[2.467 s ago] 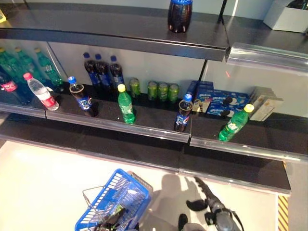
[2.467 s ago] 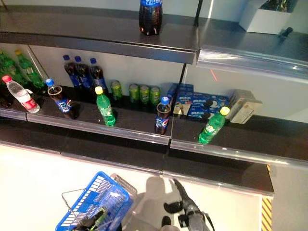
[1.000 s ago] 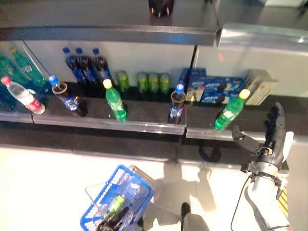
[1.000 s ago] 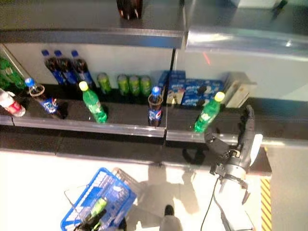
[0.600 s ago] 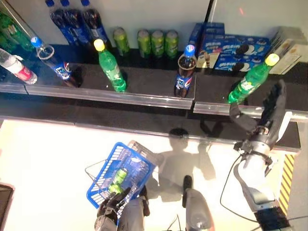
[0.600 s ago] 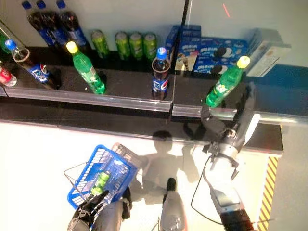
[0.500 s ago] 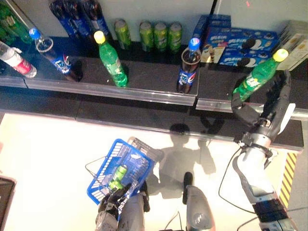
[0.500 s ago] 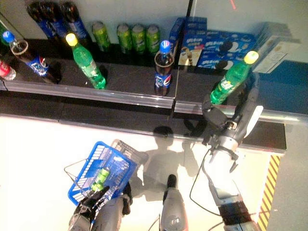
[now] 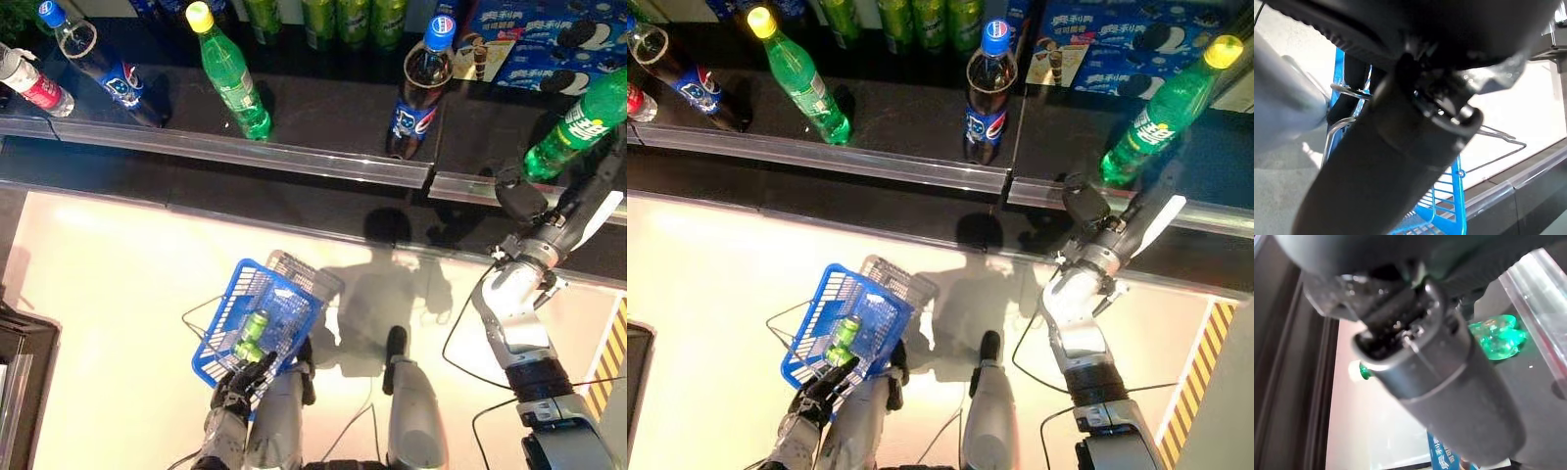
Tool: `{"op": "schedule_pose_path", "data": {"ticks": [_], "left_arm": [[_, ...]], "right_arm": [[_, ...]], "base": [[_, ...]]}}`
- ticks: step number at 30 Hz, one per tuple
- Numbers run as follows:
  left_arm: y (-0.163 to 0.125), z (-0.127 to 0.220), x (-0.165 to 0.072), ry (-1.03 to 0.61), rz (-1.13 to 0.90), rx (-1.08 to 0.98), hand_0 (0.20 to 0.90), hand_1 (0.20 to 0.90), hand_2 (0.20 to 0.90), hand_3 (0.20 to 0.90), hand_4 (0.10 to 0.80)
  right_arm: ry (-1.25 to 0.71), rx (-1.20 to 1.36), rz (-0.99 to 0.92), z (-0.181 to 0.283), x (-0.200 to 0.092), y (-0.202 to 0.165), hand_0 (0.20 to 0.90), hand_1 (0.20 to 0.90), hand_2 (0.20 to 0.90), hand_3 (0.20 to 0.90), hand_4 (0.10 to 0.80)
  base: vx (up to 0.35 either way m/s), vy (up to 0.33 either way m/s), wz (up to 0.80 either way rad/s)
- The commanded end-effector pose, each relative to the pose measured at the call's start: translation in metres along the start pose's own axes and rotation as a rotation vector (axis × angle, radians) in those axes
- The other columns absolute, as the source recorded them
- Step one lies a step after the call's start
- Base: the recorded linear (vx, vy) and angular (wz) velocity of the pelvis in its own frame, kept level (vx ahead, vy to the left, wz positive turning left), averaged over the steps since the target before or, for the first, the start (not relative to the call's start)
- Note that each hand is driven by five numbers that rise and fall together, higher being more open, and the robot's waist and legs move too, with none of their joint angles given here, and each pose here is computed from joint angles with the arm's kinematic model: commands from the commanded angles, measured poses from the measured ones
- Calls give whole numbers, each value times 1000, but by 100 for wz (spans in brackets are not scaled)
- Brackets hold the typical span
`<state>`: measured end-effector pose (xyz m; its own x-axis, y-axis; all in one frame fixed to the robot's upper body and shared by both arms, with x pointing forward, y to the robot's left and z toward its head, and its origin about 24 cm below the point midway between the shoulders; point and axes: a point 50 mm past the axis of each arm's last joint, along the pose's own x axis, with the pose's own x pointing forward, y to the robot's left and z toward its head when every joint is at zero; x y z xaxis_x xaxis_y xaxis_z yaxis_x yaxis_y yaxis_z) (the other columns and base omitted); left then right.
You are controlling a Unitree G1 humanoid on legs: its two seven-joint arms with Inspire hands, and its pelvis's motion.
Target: Pick up the drink and place into the basket.
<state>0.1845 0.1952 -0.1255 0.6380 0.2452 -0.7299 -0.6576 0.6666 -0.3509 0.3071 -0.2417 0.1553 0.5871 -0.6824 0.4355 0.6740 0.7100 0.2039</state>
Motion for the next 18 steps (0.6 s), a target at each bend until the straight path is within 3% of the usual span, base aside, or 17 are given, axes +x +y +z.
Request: {"op": "schedule_pose_path", "data": {"ticks": [1,18], "left_arm": [[27,11,-6,-87,34,13,300,300,300,200,100],[24,8,-6,-62,15,28,300,300,300,200,100]], "right_arm": [[-201,155,-67,50,29,0,900,900,900,900,800],[-228,179,-143,70,66,-2,900,900,900,900,800]], "base": [[0,0,0],[0,0,0]]}}
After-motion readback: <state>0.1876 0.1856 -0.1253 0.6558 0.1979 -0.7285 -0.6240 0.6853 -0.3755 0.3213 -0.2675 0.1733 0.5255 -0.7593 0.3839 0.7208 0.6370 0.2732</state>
